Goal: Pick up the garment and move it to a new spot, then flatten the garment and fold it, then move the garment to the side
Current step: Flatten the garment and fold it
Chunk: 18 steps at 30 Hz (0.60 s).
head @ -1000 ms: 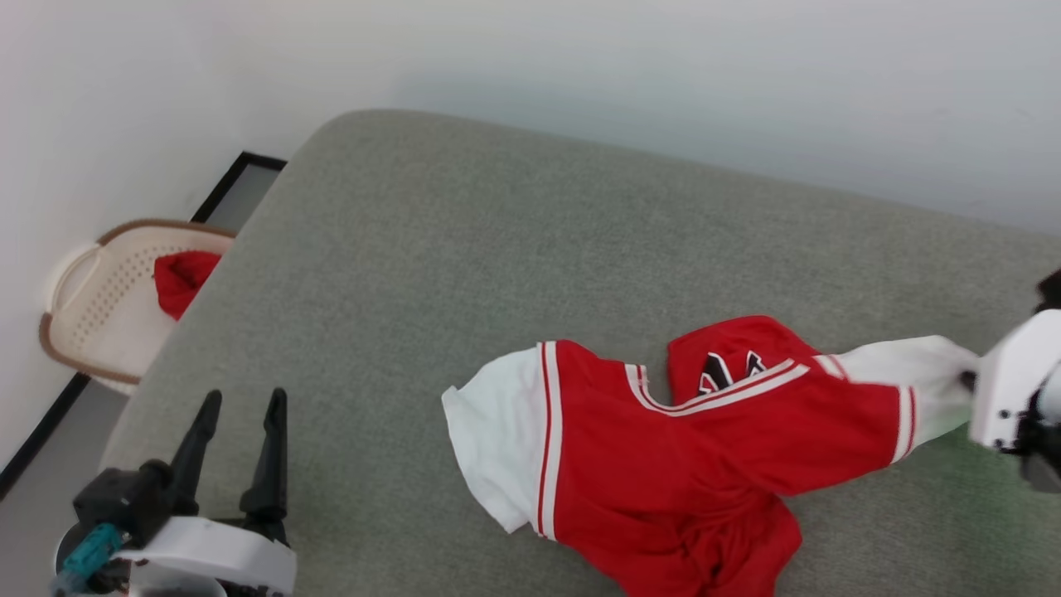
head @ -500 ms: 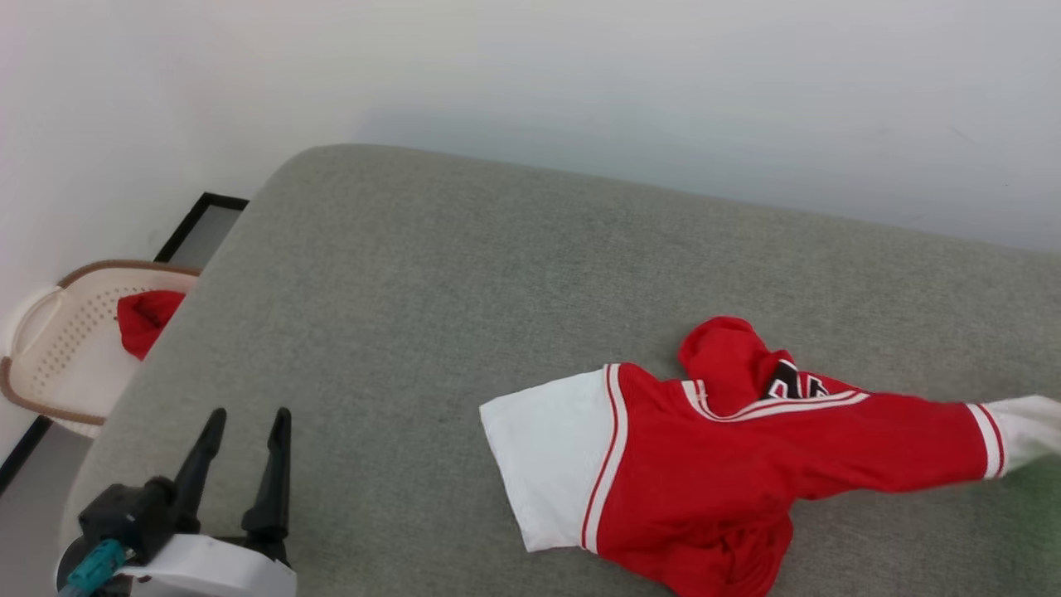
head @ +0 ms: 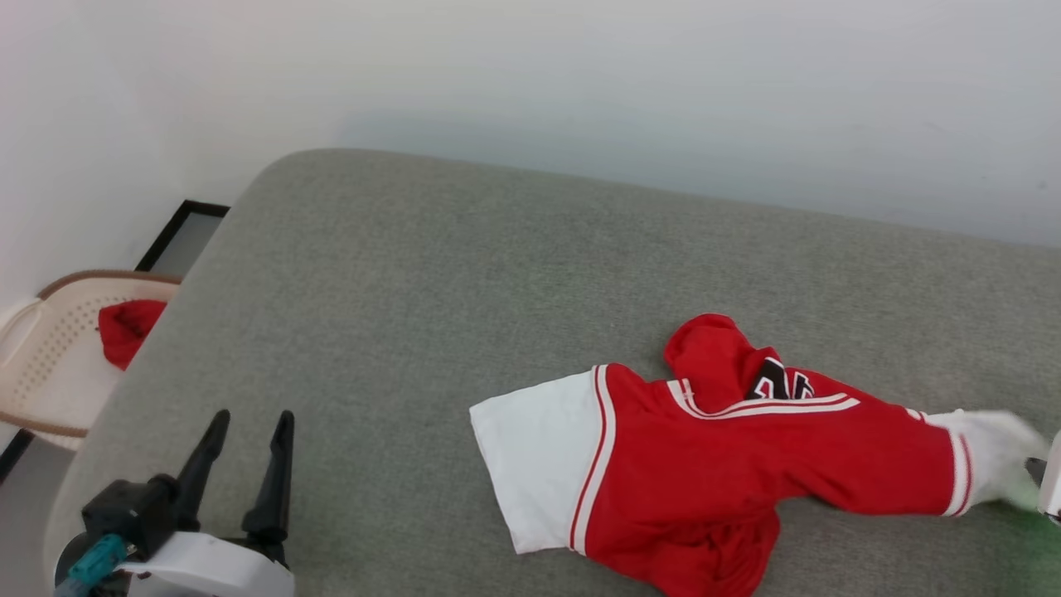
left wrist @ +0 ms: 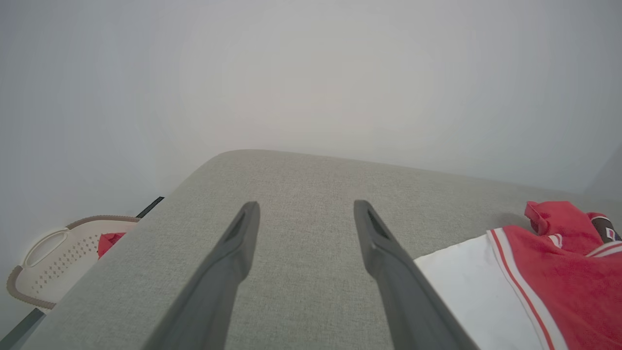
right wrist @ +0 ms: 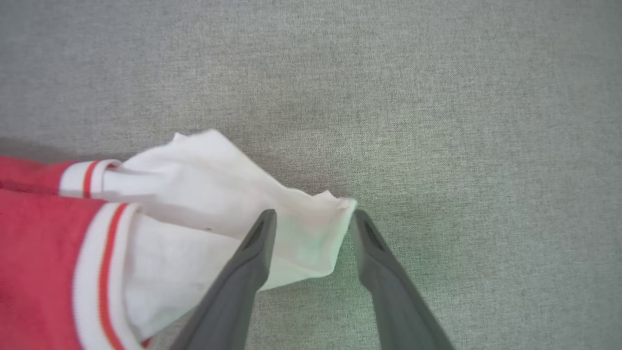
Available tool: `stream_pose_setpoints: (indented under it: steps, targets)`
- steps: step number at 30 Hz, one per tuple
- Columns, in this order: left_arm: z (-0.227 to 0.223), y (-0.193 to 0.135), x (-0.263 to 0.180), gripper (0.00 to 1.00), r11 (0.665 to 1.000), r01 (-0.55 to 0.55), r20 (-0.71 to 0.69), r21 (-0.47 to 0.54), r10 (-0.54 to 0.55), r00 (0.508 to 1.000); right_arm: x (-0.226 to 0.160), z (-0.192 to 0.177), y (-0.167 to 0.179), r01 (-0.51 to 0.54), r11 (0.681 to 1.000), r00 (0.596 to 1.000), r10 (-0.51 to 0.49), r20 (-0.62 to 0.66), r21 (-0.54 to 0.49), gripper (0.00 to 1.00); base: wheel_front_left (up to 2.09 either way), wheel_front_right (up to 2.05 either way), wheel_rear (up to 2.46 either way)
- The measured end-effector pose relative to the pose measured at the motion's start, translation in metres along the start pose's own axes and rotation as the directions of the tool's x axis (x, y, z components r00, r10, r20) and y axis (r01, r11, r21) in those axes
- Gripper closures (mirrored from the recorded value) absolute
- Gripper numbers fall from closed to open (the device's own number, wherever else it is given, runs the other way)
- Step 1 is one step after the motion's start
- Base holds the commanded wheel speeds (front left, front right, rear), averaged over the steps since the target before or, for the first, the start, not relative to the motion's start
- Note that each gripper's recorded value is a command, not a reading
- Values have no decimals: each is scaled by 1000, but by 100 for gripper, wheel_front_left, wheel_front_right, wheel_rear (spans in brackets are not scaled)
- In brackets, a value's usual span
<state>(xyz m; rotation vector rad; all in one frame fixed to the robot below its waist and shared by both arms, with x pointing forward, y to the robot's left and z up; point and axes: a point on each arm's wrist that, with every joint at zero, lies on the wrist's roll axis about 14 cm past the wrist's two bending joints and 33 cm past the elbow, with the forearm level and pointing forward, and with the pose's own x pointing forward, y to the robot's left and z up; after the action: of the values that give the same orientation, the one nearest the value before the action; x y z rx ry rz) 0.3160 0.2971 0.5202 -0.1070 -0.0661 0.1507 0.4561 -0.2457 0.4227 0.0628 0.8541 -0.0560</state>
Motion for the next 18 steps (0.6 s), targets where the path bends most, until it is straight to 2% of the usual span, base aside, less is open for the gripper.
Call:
stream_pose_setpoints:
  steps: [9, 18]
  targets:
    - [7, -8, 9, 0, 999, 38, 11, 10, -38, 999, -18, 16, -6, 10, 1000, 998, -10, 63, -1, 0, 0, 0, 0]
    - [14, -26, 19, 0, 995, 102, 17, 18, -102, 995, -57, 41, -10, -36, 999, 958, 32, 286, 8, 0, 0, 0, 0]
